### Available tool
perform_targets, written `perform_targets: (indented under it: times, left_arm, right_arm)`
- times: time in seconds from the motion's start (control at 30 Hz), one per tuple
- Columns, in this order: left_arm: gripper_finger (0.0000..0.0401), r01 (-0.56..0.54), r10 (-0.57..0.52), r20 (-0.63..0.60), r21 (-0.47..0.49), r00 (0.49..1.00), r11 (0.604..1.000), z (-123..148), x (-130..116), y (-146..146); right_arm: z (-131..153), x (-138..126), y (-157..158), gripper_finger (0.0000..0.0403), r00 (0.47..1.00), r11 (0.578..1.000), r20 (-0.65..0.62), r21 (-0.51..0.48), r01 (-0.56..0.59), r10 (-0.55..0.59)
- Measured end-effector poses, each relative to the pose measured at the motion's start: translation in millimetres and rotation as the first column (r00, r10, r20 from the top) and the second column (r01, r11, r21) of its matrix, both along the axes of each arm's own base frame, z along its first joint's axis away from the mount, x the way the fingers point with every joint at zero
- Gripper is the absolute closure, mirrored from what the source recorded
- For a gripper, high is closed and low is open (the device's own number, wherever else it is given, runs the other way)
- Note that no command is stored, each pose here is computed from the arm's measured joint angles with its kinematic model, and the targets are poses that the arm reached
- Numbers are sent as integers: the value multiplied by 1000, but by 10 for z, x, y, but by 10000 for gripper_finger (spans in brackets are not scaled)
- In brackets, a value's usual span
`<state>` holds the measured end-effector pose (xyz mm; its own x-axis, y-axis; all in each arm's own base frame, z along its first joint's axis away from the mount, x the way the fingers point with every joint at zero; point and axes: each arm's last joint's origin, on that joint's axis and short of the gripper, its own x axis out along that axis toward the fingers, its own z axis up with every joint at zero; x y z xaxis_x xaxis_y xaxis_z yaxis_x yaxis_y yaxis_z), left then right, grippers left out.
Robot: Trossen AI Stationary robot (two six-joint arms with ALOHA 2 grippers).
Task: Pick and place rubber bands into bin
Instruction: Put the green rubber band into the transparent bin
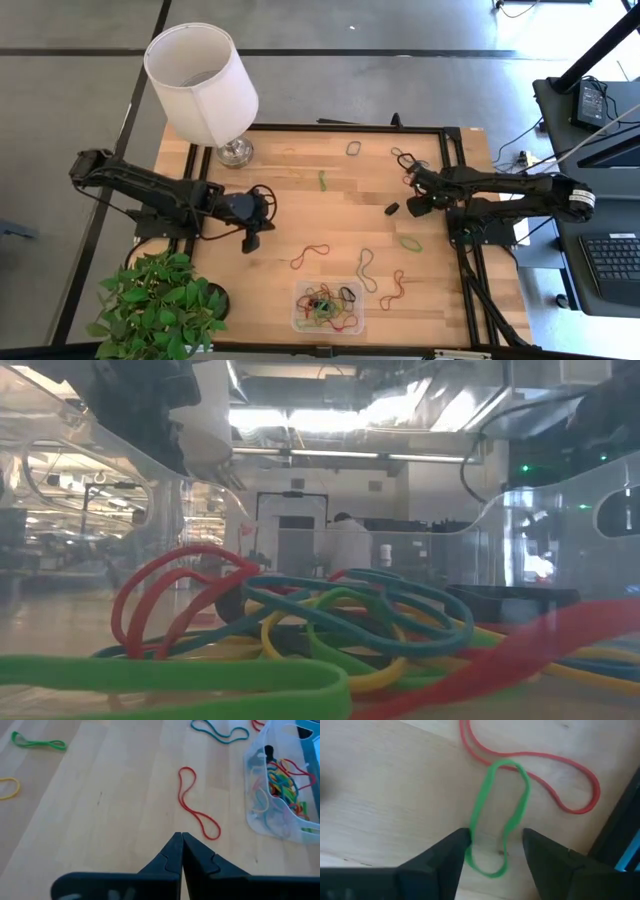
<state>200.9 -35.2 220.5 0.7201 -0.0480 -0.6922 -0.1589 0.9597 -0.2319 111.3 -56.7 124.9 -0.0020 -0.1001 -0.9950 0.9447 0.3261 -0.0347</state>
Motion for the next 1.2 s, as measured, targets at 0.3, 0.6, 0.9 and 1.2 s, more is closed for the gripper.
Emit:
perform_targets:
  times: [0.3, 0.6, 0.9, 1.2]
  left_arm:
    - [398, 17, -17, 1, 1, 1000, 1000, 1, -6, -35]
    - [398, 24, -24, -3, 9, 1000, 1000, -3, -9, -35]
    - [399, 102, -95, -78, 89, 992, 991, -54, -62, -28]
    - [399, 238, -223, -92, 212, 971, 948, -22, -119, -18]
  right_arm:
    - [0, 34, 19, 308, 1000, 1000, 19, -9, -18, 18]
    - [169, 169, 200, 399, 993, 999, 115, 46, -16, 10]
    - [1052, 686, 564, 401, 913, 996, 401, -68, -56, 79]
    - [1691, 1659, 1380, 402, 847, 962, 462, -184, -201, 265]
